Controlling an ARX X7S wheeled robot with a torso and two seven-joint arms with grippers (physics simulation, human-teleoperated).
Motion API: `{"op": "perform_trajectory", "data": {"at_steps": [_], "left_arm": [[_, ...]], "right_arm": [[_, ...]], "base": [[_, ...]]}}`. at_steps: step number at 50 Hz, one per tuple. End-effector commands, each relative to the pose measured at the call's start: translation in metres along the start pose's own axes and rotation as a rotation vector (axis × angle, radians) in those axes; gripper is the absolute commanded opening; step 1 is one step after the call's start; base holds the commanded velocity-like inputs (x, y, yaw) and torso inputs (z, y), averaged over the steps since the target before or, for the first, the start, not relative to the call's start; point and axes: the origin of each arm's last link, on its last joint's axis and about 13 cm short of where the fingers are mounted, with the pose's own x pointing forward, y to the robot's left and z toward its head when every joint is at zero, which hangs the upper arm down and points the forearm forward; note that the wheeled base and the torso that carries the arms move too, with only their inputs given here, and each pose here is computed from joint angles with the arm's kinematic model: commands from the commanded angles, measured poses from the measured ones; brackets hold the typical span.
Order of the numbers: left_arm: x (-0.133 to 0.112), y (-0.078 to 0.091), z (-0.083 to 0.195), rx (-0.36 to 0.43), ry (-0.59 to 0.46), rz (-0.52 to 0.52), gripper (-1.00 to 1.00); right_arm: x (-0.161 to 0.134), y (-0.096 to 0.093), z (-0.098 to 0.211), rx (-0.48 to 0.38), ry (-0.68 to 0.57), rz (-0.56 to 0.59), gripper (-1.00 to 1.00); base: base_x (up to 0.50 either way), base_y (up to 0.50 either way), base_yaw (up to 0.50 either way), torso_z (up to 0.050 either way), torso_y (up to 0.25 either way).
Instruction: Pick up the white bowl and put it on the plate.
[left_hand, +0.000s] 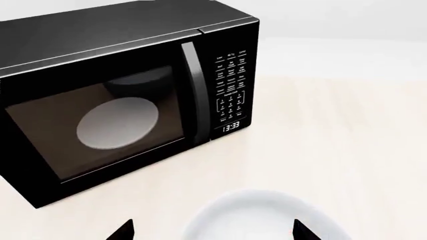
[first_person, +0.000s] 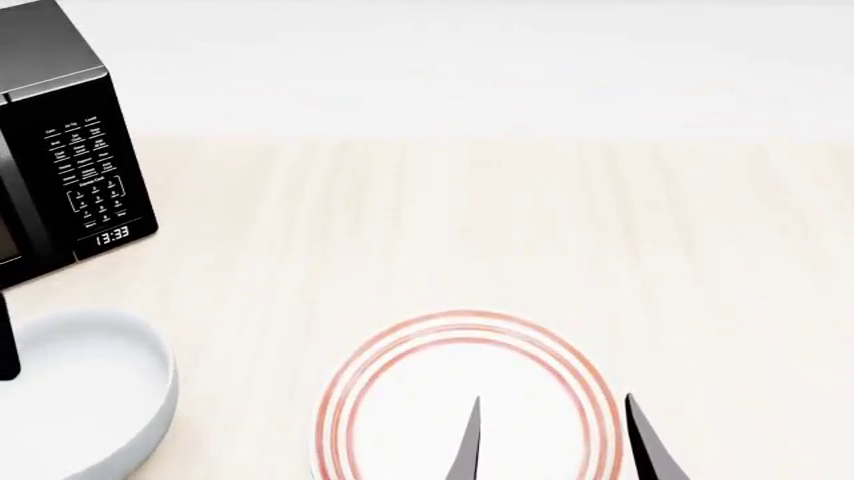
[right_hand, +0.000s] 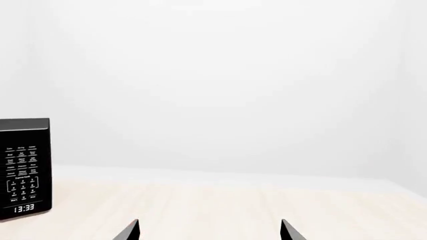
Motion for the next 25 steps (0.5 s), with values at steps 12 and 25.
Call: {"op": "perform_trajectory", "data": {"at_steps": [12,25], "left_arm": [[0.014,0.003,-0.019,-0.008,0.069,0.021,1.0],[0.023,0.007,-0.028,-0.004,0.09,0.046,1.0]], "right_arm": [[0.0,0.0,0.0,0.0,0.001,0.001,1.0],[0.0,0.001,0.0,0.001,-0.002,0.005,1.0]], "base": [[0.0,0.0,0.0,0.0,0.0],[0.0,0.0,0.0,0.0,0.0]]}}
